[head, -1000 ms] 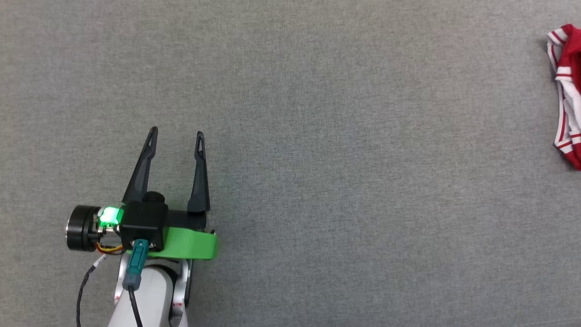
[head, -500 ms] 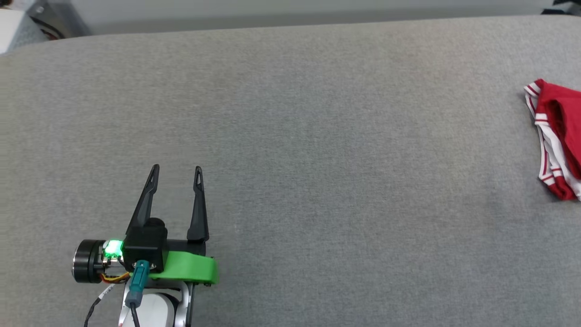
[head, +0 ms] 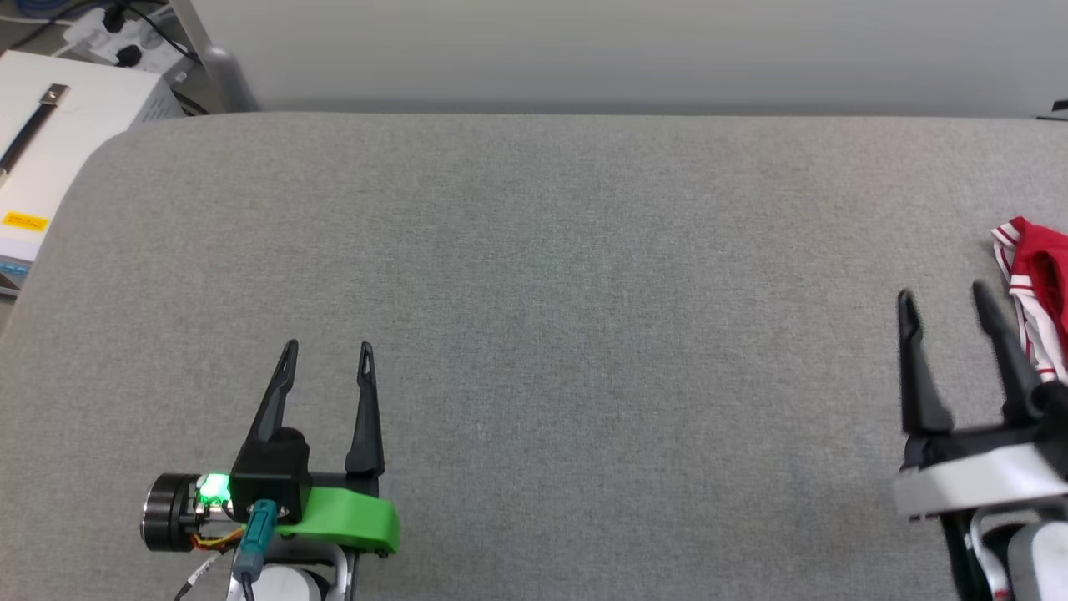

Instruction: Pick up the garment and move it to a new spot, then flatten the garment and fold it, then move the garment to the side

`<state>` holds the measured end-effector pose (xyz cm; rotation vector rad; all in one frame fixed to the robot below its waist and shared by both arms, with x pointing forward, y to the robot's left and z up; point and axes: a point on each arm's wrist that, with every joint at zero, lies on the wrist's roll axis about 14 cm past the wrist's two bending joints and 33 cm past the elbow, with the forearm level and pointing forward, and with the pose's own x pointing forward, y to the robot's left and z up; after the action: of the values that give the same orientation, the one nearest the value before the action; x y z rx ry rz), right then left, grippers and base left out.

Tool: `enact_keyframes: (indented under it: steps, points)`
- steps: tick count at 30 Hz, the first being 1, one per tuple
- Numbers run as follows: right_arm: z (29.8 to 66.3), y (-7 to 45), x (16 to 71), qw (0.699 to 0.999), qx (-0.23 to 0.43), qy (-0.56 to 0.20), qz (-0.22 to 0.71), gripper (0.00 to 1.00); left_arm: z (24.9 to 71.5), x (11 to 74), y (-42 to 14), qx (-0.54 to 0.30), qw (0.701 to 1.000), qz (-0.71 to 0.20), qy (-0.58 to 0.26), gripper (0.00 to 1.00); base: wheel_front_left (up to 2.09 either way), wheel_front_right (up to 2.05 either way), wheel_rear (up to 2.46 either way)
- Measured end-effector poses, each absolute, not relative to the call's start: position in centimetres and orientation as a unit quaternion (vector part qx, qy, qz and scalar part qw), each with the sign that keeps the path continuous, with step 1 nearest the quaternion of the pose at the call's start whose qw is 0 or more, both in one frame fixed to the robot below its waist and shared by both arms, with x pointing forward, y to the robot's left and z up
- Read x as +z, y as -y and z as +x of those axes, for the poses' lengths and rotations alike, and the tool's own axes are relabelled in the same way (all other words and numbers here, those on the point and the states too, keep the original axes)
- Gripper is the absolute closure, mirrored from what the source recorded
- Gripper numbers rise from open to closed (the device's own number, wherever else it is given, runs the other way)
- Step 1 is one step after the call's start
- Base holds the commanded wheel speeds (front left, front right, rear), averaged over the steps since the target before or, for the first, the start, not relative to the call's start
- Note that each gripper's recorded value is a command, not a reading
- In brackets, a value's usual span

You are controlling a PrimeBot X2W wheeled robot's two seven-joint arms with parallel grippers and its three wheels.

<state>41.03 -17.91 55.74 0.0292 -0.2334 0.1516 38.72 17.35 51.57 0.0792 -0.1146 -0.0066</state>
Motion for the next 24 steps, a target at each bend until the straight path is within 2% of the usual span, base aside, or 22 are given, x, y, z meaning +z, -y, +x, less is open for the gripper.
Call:
enact_keyframes:
  steps: [5, 13, 24]
  points:
    - [38.9, 17.1, 53.6, 0.993, 0.079, 0.085, 0.025, 0.00, 37.4, 51.5, -17.8, 0.000, 0.998, 0.037, 0.054, 0.00, 0.00, 0.00, 0.00]
    - [36.5, 17.6, 53.3, 0.994, 0.065, 0.079, 0.024, 0.00, 36.0, 51.4, -17.6, -0.011, 0.998, 0.028, 0.051, 0.00, 0.00, 0.00, 0.00]
    - [35.6, 17.6, 54.1, 0.994, 0.057, 0.093, 0.033, 0.00, 35.6, 51.1, -17.3, -0.019, 0.999, 0.016, 0.046, 0.00, 0.00, 0.00, 0.00]
